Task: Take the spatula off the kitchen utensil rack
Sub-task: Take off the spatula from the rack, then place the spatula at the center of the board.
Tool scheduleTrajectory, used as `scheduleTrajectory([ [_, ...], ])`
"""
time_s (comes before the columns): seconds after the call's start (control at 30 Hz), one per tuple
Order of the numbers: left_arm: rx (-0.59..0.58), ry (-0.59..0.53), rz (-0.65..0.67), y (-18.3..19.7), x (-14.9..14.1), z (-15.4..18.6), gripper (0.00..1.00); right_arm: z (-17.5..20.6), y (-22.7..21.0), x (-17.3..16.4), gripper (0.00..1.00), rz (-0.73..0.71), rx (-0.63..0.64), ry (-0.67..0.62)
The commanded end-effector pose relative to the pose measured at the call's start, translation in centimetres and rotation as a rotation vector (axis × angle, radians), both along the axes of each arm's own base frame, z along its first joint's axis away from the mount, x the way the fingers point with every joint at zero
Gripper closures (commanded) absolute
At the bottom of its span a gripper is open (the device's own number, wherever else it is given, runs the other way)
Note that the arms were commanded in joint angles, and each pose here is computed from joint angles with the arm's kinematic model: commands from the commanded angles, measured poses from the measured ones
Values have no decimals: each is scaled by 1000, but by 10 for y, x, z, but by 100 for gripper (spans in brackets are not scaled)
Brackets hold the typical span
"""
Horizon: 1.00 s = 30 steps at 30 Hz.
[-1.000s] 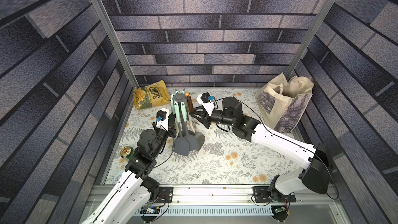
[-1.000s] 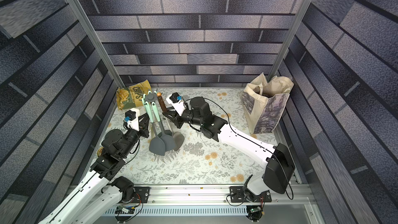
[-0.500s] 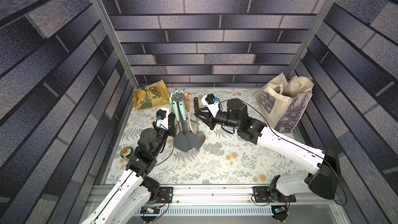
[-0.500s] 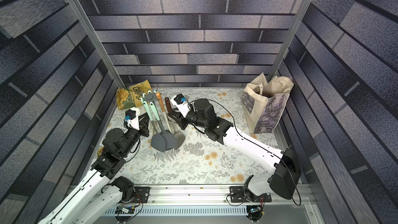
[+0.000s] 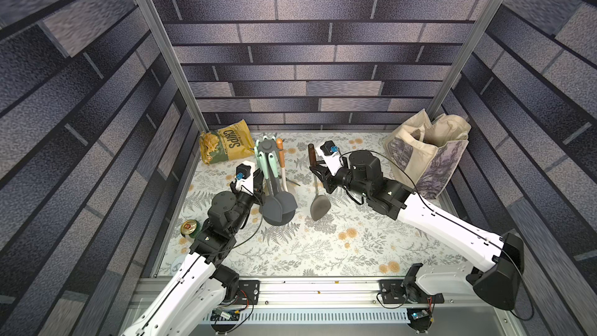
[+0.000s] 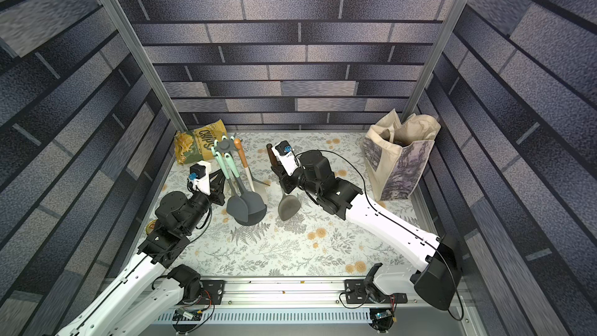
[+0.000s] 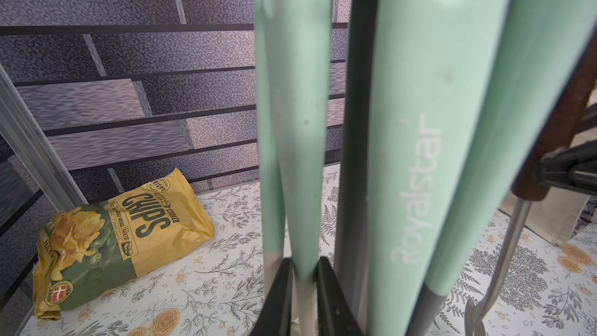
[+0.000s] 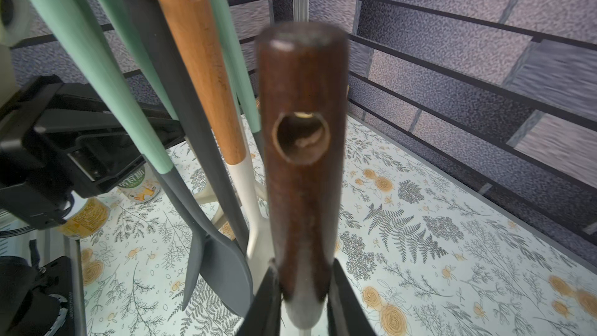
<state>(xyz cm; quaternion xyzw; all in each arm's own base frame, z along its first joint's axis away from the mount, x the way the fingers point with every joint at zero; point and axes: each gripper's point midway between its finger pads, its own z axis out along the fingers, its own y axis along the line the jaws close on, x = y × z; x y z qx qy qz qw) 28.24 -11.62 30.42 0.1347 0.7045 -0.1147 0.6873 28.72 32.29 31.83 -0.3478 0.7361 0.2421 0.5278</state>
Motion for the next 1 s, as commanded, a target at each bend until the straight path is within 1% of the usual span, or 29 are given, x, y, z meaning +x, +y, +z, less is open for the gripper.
scheduleTrajectory([
  [0.0, -18, -18, 6, 3, 0, 14, 82, 16, -28, 9, 100, -103, -19, -12],
  [0.17, -15, -13, 6, 3, 0, 12, 82, 20, -63, 24, 100, -239, -97, 17],
  [0.43, -16, -8, 2, 2, 0, 11, 81, 23, -105, 40, 100, -394, -158, 72],
  [0.67, -10, -5, 1, 2, -1, 12, 81, 4, -132, 55, 100, -469, -257, 181],
  [0.87, -2, -2, 7, 3, -1, 10, 80, -21, -161, 67, 100, -527, -373, 303],
  [0.97, 6, 4, 10, 4, -1, 9, 80, -28, -176, 72, 100, -569, -381, 335],
])
